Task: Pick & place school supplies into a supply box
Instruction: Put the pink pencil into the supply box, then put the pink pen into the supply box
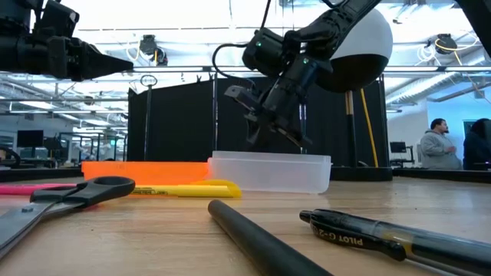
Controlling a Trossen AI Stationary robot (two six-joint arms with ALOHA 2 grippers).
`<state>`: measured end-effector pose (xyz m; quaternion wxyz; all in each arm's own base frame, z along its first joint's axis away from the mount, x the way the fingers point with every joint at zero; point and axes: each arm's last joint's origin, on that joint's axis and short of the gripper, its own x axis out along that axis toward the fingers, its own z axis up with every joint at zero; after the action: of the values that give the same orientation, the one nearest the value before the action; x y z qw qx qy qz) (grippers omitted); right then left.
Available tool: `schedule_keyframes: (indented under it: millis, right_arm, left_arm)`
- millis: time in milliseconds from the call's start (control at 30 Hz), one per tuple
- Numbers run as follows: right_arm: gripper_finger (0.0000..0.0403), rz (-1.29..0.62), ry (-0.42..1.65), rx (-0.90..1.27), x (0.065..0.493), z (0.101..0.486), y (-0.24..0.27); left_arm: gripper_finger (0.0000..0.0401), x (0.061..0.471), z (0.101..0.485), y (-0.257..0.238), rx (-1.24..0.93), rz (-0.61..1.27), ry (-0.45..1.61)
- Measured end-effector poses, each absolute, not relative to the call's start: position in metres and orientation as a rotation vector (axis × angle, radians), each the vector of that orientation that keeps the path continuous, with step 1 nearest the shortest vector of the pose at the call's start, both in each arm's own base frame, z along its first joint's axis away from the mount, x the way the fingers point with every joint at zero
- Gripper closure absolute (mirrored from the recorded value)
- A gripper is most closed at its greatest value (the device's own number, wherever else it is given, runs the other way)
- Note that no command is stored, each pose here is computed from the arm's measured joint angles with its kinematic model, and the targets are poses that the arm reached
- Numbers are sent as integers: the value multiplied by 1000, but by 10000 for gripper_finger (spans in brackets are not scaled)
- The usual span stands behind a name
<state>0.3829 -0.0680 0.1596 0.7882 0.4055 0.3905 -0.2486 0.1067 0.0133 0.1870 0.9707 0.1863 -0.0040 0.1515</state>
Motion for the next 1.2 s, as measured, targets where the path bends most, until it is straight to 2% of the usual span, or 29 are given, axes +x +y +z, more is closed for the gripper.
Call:
schedule_keyframes:
  millis: [500,867,1200]
  right_arm:
    - [382,-639,867,796,378,157,-69]
    - [320,-625,871,833,378,157,-68]
    - [313,-604,875,840,377,159,-68]
  left_arm:
    - [366,107,186,13,357,304,1]
    - [366,107,186,13,361,304,1]
    - [366,107,186,13,357,303,0]
